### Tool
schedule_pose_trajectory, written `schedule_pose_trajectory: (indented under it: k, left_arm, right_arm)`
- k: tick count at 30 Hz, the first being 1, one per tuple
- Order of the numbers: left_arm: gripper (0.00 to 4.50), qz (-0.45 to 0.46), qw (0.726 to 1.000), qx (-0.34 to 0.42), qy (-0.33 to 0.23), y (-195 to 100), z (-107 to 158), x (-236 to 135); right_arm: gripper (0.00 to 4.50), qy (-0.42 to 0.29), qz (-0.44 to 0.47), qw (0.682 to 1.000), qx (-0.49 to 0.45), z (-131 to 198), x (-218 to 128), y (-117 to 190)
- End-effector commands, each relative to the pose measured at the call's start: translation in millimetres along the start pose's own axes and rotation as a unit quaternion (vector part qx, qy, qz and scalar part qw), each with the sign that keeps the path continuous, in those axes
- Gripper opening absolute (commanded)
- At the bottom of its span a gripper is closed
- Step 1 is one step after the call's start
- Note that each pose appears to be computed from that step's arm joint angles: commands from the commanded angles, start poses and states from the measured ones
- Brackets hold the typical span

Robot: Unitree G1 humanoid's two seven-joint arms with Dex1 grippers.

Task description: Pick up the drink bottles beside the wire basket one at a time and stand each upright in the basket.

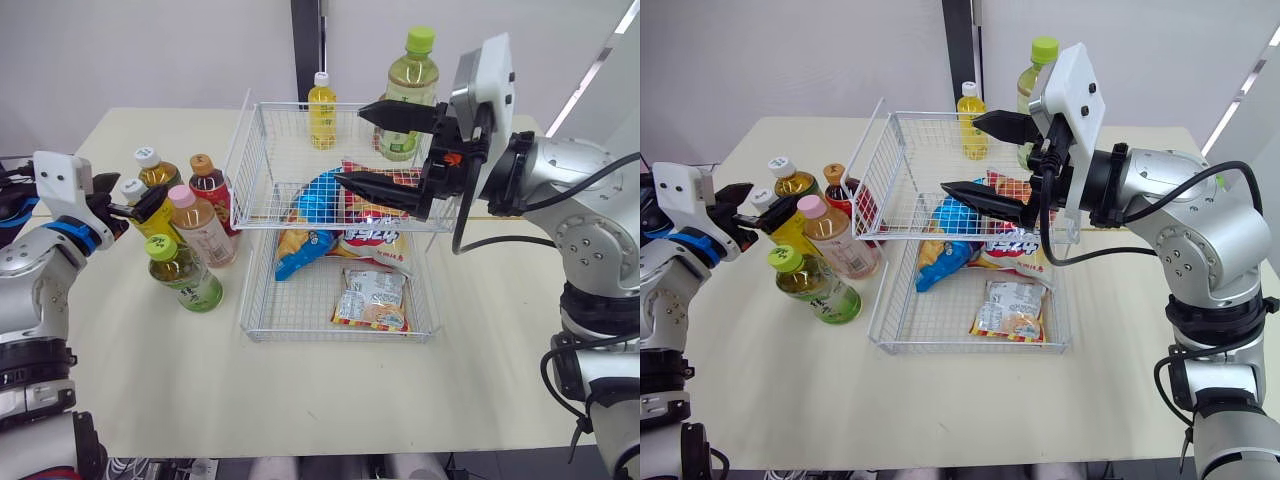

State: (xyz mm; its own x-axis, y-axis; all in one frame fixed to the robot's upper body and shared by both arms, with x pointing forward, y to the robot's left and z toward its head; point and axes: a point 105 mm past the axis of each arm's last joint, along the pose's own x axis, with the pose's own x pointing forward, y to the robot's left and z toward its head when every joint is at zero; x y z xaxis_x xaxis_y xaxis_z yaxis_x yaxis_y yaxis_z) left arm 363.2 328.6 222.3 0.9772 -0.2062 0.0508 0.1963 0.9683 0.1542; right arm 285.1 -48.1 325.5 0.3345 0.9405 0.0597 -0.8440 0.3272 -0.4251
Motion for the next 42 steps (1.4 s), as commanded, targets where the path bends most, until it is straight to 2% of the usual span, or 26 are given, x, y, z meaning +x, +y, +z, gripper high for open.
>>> schedule_pose_trajectory:
  k: [1, 2, 6, 14, 18, 22, 29, 33, 37, 42]
  left_arm:
    - [4.47, -0.015, 1.000, 0.017, -0.014, -2, 8, 2]
    - [4.47, -0.018, 1.000, 0.017, -0.012, -3, 7, 3]
    - [3.69, -0.020, 1.000, 0.017, -0.012, -4, 4, 2]
    - [1.43, -0.020, 1.000, 0.015, -0.013, -1, 4, -3]
    - [1.39, -0.014, 1.000, 0.016, -0.017, 4, 11, -11]
    - [1.39, -0.031, 0.998, 0.028, -0.037, 6, 40, -23]
    - [1.39, -0.072, 0.989, 0.088, -0.091, 7, 128, -51]
    - [1.39, -0.141, 0.977, 0.091, -0.129, -18, 180, -51]
    - [1.39, -0.197, 0.960, 0.084, -0.181, -46, 228, -33]
    - [1.39, -0.261, 0.938, 0.085, -0.214, -84, 266, -1]
  right_arm:
    - [4.50, -0.015, -0.007, 1.000, -0.020, 13, -6, 1]
    - [4.50, -0.014, -0.008, 1.000, -0.021, 13, -6, 1]
    - [4.50, -0.012, -0.010, 1.000, -0.021, 13, -7, 2]
    - [4.50, -0.014, -0.010, 1.000, -0.023, 15, -7, 1]
    - [4.50, -0.014, -0.008, 1.000, -0.022, 15, -6, 0]
    - [4.50, -0.015, -0.004, 1.000, -0.023, 15, -4, 0]
    - [4.50, -0.037, -0.004, 0.999, -0.015, 18, -2, -1]
    - [4.50, -0.060, -0.007, 0.998, 0.001, 23, 1, -3]
    - [4.50, -0.062, -0.020, 0.998, 0.001, 24, 2, -6]
    - [4.50, -0.064, -0.045, 0.997, -0.003, 24, -1, -9]
